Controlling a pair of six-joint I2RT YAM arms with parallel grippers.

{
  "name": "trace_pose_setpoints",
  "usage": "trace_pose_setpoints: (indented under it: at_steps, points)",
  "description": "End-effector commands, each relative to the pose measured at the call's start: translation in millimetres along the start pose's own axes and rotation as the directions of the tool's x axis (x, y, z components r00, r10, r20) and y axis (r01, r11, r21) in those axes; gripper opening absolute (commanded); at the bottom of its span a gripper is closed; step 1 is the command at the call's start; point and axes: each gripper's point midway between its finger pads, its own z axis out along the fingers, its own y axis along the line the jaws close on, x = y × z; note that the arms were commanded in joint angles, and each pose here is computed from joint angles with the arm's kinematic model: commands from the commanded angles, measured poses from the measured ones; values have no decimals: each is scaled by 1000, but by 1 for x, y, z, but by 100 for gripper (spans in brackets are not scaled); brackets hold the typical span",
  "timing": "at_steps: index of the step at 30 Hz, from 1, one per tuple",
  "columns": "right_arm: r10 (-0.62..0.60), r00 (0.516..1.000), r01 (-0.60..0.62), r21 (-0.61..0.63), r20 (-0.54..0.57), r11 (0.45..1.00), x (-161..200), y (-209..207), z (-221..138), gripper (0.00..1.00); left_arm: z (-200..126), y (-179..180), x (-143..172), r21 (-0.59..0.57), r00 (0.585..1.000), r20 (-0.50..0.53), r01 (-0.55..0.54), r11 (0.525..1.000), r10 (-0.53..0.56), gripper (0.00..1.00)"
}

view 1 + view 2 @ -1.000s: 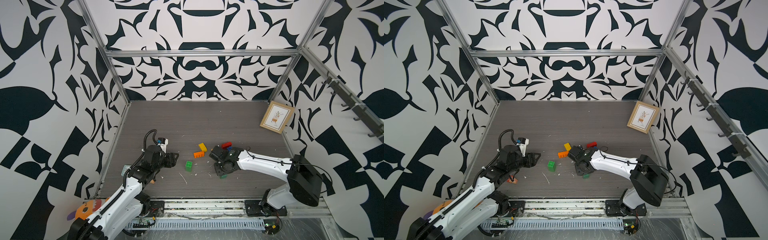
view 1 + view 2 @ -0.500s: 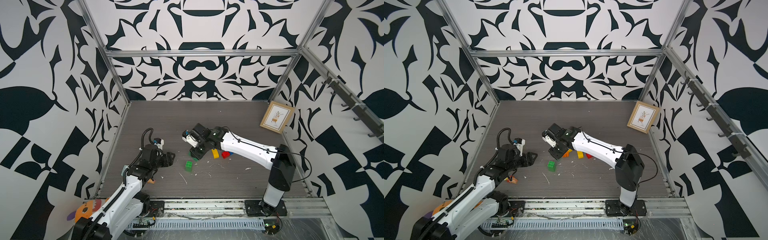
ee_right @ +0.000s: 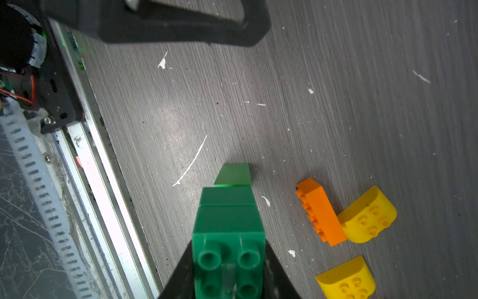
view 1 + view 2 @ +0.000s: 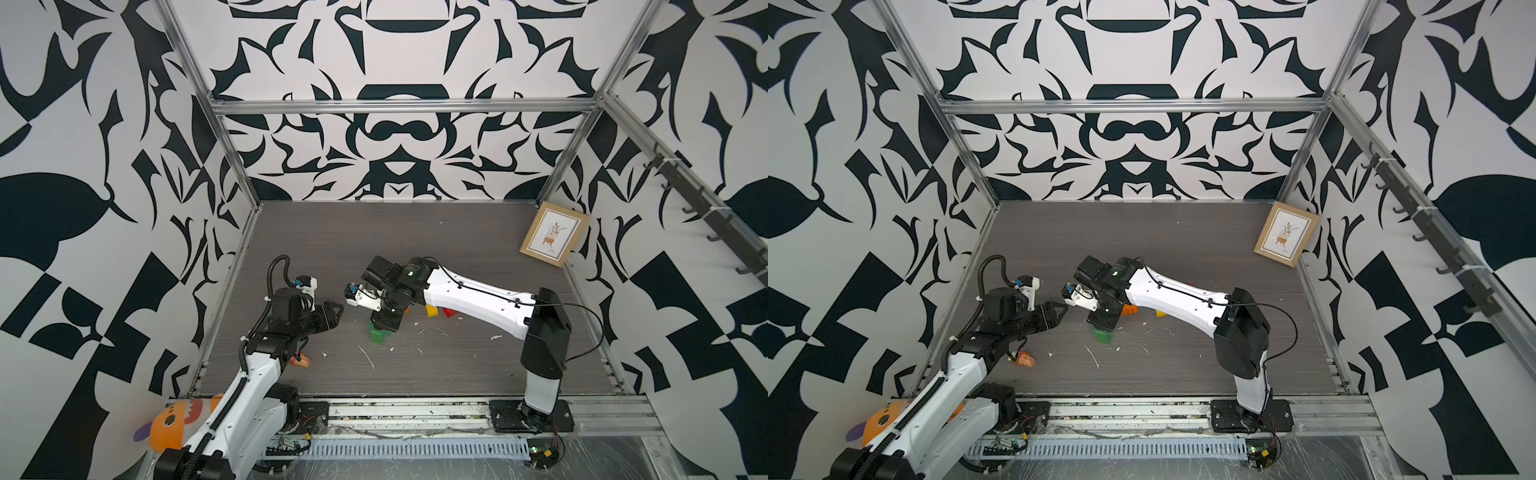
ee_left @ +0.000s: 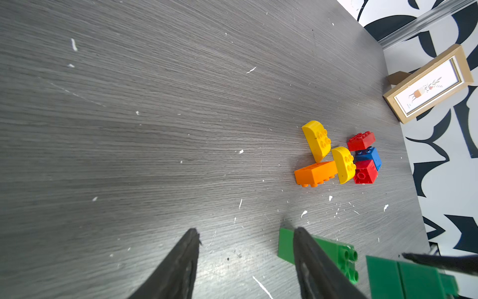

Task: Assemble an ice cream with lego
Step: Assemble the lego brick with the lego brick.

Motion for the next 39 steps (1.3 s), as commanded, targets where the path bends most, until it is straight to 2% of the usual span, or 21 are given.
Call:
trace_pose_setpoints:
  at_steps: [1, 10, 25, 39]
  points:
    - [-48, 998, 48, -4, -28, 999, -1, 3, -4, 13, -4, -2, -2, 1, 1000, 0, -2, 1000, 2, 62]
    - [-72, 995, 73, 13, -74, 997, -4, 5, 5, 13, -5, 1, -4, -20, 1000, 6, -13, 1000, 13, 62]
    - [-63, 996, 68, 77, -67, 995, -10, 0, 12, 11, -7, -1, -5, -13, 1000, 21, -23, 1000, 23, 63]
    - [-55, 990, 55, 3, -128, 998, -4, 9, 29, 10, -8, 0, -5, -13, 999, 22, -23, 1000, 23, 62]
